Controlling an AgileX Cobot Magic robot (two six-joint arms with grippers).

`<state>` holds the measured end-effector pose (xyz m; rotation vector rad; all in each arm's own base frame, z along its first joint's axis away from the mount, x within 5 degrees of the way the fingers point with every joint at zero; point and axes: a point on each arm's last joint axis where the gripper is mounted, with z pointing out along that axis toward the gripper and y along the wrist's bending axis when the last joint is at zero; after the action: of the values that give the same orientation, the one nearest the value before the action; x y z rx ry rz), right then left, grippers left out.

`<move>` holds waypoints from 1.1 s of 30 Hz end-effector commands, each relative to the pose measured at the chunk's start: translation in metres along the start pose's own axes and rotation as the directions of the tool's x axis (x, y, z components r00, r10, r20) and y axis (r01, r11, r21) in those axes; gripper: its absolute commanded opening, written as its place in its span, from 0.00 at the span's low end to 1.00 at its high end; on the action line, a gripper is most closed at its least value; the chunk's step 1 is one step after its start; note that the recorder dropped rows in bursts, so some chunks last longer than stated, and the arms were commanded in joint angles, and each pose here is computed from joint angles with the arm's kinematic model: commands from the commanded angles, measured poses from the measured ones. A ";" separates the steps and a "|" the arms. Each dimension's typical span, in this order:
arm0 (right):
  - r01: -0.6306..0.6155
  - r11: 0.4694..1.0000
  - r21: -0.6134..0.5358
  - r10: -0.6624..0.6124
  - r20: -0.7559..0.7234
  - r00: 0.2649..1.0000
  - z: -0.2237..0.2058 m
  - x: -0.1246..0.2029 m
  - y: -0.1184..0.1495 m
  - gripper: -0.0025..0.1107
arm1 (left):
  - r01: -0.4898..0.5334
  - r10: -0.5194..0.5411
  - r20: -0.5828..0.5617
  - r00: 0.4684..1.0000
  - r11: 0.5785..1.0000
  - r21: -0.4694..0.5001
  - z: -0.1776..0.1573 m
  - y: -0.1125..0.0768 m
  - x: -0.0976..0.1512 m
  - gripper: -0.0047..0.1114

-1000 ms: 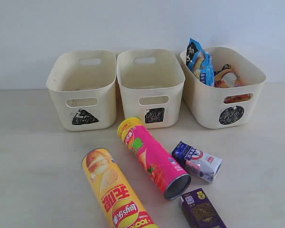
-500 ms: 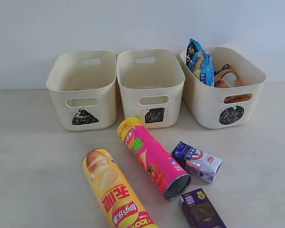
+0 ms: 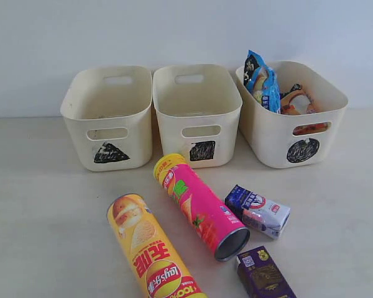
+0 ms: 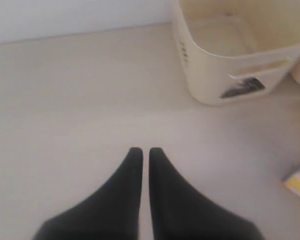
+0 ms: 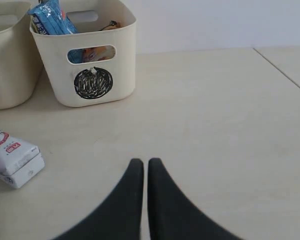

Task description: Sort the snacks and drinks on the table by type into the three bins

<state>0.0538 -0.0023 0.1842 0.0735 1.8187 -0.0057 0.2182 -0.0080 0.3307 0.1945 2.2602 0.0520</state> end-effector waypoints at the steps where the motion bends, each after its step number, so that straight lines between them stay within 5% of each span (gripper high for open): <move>1: 0.003 1.000 0.003 -0.003 0.004 1.000 0.000 0.001 0.000 0.02 | -0.056 0.076 -0.122 0.990 0.985 0.163 0.007 -0.026 -0.003 0.07; 18: 0.003 1.000 0.003 -0.003 0.004 1.000 0.000 0.001 0.000 0.02 | -0.111 0.236 -0.261 0.936 0.902 0.418 0.041 -0.130 0.014 0.11; 27: 0.003 1.000 0.003 -0.003 0.004 1.000 0.000 0.001 0.000 0.02 | -0.071 0.287 -0.346 0.893 0.850 0.523 0.065 -0.175 0.024 0.68; 33: 0.003 1.000 0.003 -0.003 0.004 1.000 0.000 0.001 0.000 0.02 | -0.020 0.280 -0.396 0.875 0.837 0.547 0.081 -0.186 0.029 0.81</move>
<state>0.0538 -0.0023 0.1842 0.0735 1.8187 -0.0057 0.2360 -0.1833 0.2399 0.7615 2.6763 -0.4714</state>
